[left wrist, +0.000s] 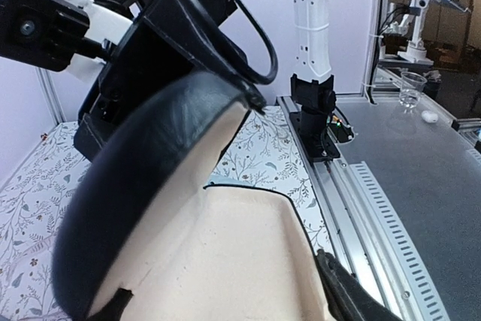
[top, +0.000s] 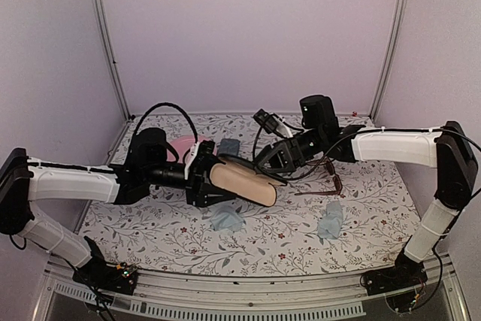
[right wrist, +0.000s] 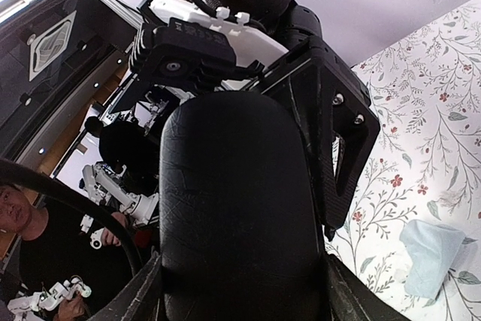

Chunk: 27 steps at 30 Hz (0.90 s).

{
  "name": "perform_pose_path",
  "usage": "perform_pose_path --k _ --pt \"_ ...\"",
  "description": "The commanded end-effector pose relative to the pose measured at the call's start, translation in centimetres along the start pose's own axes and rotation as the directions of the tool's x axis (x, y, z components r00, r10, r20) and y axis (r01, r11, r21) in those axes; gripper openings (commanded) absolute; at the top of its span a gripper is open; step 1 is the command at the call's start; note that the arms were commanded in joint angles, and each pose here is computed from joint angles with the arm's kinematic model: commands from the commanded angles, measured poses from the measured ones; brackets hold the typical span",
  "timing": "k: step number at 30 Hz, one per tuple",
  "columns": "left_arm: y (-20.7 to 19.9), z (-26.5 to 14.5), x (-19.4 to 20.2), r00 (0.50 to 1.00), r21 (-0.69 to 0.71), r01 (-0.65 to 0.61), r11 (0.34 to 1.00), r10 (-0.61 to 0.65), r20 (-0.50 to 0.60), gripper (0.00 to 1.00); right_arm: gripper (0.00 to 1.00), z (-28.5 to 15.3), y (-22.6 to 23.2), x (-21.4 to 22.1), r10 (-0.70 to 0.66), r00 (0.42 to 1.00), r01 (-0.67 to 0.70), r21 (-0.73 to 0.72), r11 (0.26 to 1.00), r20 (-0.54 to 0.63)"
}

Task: Organize the sunglasses
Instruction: Open the sunglasses case, then pass from the left arm to the right

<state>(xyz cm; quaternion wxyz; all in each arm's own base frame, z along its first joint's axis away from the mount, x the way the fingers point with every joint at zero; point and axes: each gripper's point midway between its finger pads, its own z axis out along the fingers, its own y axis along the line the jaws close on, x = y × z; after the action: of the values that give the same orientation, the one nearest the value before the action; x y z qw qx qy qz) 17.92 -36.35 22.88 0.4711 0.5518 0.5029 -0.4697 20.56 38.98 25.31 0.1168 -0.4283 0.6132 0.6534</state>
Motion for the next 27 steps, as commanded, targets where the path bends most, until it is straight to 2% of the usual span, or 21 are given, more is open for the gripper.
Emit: perform_pose_path --k 1,14,17,21,25,27 --pt "-3.6 -1.3 -1.8 0.996 0.141 -0.066 0.988 0.057 0.067 0.00 0.57 -5.2 -6.3 -0.4 0.166 0.977 -0.193 0.224 0.955 0.130" --pt "-2.5 -2.6 0.2 0.998 0.085 0.015 0.996 -0.020 0.057 0.00 0.76 -6.9 -5.9 -1.4 0.112 0.985 -0.148 0.291 0.945 0.135" --pt "-1.8 -3.0 0.5 0.997 0.048 0.040 0.998 -0.043 0.057 0.00 0.80 -7.2 -4.9 -2.8 0.054 0.989 -0.093 0.304 0.948 0.134" --pt "0.8 -4.0 1.1 0.992 -0.100 0.111 0.989 -0.105 0.067 0.00 0.85 -7.4 -3.6 -3.0 -0.028 0.992 -0.020 0.367 0.930 0.125" --pt "3.8 -5.8 2.2 0.986 -0.302 0.161 0.940 -0.141 0.086 0.00 0.87 -6.9 -3.3 -2.0 -0.118 0.989 0.062 0.478 0.876 0.088" --pt "3.9 -6.4 2.6 0.983 -0.323 0.177 0.930 -0.153 0.100 0.00 0.88 -5.9 -3.5 -1.3 -0.146 0.988 0.099 0.508 0.855 0.052"
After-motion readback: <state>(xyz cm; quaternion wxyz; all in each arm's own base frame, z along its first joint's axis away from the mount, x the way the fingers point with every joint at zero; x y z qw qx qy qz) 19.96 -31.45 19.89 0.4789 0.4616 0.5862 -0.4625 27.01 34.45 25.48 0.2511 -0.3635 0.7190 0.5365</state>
